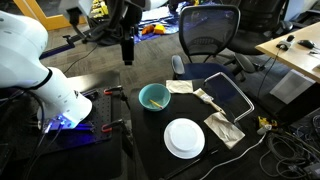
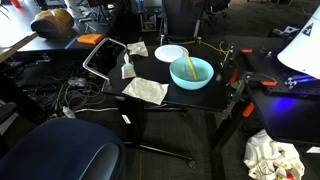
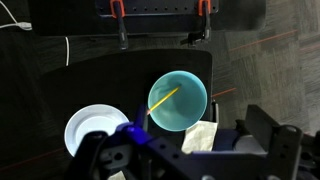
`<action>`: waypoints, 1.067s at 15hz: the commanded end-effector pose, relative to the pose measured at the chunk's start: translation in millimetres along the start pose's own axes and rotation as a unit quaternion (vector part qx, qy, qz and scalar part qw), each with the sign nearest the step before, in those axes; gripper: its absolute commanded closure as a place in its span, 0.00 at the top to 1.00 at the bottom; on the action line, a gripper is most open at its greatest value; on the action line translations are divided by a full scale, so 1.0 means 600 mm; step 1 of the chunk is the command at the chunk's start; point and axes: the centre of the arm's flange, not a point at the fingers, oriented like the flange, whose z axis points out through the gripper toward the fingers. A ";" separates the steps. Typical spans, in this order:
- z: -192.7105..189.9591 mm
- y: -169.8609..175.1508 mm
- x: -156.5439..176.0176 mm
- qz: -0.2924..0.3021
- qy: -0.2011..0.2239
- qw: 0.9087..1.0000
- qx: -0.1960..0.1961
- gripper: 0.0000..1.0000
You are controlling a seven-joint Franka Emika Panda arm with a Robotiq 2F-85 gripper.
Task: Put the pencil on the table.
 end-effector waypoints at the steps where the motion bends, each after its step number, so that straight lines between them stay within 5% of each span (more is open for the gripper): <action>1: 0.070 -0.020 0.044 0.070 0.017 0.997 -0.004 1.00; 16: 0.294 -0.045 0.138 0.276 0.065 0.959 -0.013 1.00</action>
